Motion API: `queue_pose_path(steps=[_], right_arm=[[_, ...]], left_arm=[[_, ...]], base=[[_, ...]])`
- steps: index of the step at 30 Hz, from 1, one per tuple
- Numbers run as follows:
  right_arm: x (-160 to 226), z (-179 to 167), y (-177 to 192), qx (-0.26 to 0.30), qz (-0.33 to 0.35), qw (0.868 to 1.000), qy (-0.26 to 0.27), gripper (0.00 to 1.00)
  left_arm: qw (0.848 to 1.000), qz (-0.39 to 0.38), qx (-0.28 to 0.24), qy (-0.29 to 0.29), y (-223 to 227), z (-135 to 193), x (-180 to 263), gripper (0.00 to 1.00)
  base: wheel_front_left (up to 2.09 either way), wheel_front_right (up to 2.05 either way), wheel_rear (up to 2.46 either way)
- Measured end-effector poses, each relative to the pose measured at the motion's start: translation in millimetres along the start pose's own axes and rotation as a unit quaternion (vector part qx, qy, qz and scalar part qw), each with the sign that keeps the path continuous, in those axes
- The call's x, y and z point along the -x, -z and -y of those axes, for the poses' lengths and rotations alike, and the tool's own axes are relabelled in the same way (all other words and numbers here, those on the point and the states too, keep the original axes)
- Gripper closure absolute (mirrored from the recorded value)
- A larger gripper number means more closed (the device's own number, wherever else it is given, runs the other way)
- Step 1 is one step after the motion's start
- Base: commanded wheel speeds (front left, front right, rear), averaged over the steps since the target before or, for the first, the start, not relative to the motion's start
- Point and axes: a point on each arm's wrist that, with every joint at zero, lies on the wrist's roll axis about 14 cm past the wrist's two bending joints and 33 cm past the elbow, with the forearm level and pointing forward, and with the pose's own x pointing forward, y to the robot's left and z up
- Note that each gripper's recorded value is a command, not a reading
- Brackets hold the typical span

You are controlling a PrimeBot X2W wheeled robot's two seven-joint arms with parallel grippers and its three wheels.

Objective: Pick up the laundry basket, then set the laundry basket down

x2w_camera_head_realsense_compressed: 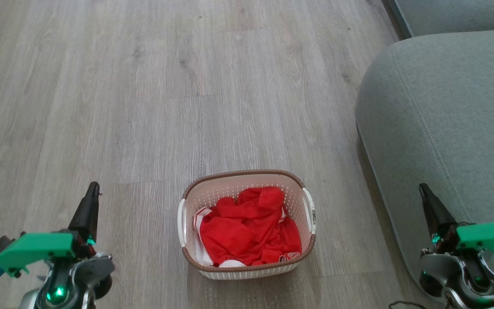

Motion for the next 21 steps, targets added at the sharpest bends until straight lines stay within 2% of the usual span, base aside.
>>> queue_pose_path(steps=[21], right_arm=[[-0.5, -2.3, -0.2, 0.001, -0.001, 1.000, -0.001, 1.00]], left_arm=[[1.000, 0.001, 0.001, 0.000, -0.3, -0.1, 0.0, 1.00]], base=[[0.00, 0.00, 0.00]])
